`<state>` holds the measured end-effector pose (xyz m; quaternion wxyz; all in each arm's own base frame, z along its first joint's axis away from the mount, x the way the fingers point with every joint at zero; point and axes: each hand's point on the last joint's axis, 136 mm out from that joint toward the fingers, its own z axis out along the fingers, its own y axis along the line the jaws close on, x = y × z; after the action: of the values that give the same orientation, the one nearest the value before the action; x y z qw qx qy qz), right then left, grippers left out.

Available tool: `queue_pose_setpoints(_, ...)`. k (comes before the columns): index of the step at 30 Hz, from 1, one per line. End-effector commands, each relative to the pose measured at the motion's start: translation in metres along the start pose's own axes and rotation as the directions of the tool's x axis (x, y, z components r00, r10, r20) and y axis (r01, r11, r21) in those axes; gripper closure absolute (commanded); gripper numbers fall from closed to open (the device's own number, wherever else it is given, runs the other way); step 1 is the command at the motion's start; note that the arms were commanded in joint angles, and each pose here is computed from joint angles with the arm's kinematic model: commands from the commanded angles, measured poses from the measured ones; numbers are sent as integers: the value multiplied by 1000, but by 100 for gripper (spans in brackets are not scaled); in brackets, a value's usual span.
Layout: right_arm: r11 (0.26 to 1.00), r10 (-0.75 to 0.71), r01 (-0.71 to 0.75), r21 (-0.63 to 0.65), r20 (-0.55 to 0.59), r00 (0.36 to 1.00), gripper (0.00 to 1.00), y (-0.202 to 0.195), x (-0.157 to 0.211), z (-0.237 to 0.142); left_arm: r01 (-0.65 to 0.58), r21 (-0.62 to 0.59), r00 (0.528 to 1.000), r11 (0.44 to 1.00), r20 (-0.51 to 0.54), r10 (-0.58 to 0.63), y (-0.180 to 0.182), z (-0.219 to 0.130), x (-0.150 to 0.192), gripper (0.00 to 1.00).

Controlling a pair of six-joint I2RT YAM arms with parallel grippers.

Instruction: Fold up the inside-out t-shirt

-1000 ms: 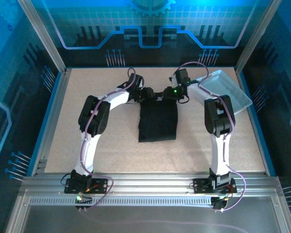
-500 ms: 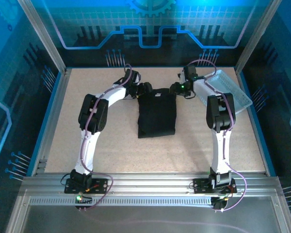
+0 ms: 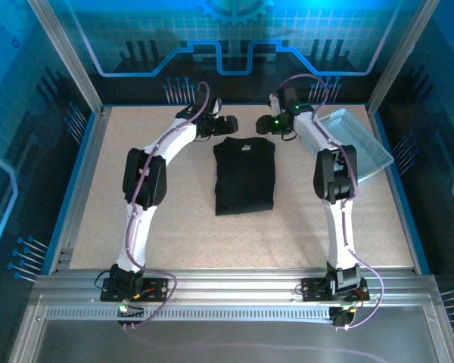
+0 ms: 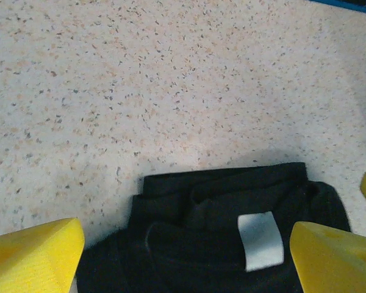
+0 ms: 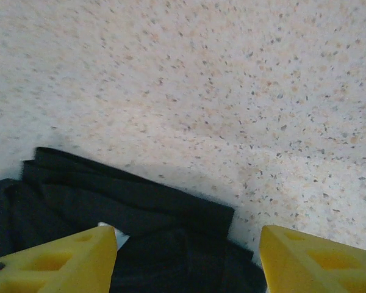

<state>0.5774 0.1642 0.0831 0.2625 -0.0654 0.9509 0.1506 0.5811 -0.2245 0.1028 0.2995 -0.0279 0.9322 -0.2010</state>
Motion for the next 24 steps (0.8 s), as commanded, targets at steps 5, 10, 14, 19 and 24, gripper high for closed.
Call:
queue_pose_setpoints(5,999,-30,33,28,-110,993,35,-4,23,36,-65,-35,991,997,-121,60,17,47,38,13)
queue_pose_setpoints(10,999,-44,47,20,-144,989,38,4,29,49,-63,-39,987,997,-151,56,20,65,45,18)
queue_pose_setpoints(14,998,-59,62,13,-173,983,48,13,39,56,-70,-26,983,997,-170,64,14,71,51,27)
queue_pose_setpoints(19,998,-60,65,21,-189,980,56,24,47,59,-109,-57,975,992,-199,96,8,75,61,29)
queue_pose_setpoints(24,998,-43,53,42,-203,978,65,23,53,60,-104,-102,971,989,-227,78,15,73,68,36)
